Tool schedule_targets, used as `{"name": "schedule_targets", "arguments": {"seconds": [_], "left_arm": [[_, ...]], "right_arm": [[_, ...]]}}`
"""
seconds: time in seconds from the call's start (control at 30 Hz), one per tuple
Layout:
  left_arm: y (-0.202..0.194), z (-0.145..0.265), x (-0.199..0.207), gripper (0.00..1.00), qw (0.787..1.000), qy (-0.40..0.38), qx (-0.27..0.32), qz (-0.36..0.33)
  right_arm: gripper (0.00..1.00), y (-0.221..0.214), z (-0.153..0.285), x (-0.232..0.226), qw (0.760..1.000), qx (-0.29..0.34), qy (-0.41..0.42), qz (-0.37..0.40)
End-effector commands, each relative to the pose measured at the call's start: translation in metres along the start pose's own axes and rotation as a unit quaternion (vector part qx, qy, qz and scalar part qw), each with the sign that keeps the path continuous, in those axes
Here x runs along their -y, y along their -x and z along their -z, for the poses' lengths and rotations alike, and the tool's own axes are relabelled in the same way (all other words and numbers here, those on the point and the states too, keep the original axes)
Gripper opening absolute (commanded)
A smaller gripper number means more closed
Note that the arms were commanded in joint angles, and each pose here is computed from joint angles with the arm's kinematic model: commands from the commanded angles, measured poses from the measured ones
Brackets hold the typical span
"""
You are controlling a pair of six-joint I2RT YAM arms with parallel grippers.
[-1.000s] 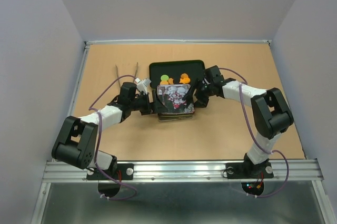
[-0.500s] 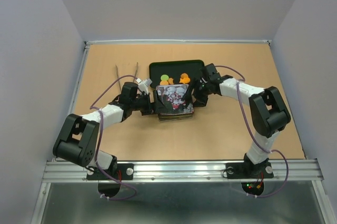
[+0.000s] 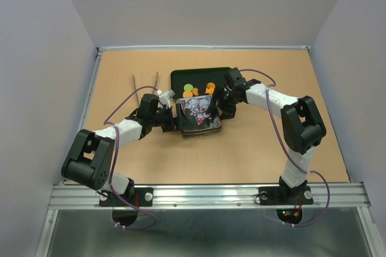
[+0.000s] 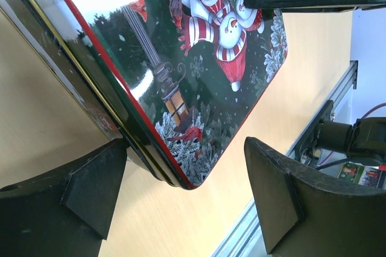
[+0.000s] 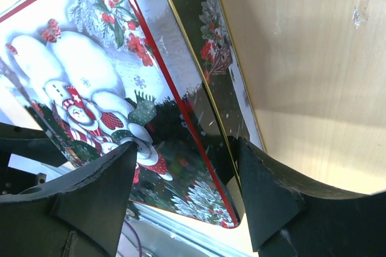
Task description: Pack the cookies
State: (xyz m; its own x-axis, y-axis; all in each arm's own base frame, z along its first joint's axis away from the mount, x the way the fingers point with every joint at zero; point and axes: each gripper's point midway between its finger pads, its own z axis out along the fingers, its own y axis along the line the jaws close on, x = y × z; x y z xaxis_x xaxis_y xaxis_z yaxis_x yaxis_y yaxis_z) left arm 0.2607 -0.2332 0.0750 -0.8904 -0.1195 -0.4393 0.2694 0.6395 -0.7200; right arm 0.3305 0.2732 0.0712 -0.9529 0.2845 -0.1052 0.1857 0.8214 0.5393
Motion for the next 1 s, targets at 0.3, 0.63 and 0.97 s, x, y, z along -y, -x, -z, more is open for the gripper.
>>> {"name": "schedule_targets", "arguments": {"seconds": [0.3,0.63,0.97], "left_arm": [[0.016,-0.01,0.04,0.87,0.997,-0.07,0.009,-0.037],[0.014,-0.012,0.032,0.65,0.998,-0.053,0.012,-0.028],[-0.001,-0.005,0.024,0.2,0.999,-0.041,0.012,-0.02]], "right_arm": [[0.72,-0.035,-0.003,-0.057,0.995,-0.057,0.053,0.055],[0.72,-0.054,-0.023,-0.027,0.994,-0.09,0.007,0.061],[0.72,-0.06,-0.027,-0.013,0.993,-0.098,-0.009,0.068]]}}
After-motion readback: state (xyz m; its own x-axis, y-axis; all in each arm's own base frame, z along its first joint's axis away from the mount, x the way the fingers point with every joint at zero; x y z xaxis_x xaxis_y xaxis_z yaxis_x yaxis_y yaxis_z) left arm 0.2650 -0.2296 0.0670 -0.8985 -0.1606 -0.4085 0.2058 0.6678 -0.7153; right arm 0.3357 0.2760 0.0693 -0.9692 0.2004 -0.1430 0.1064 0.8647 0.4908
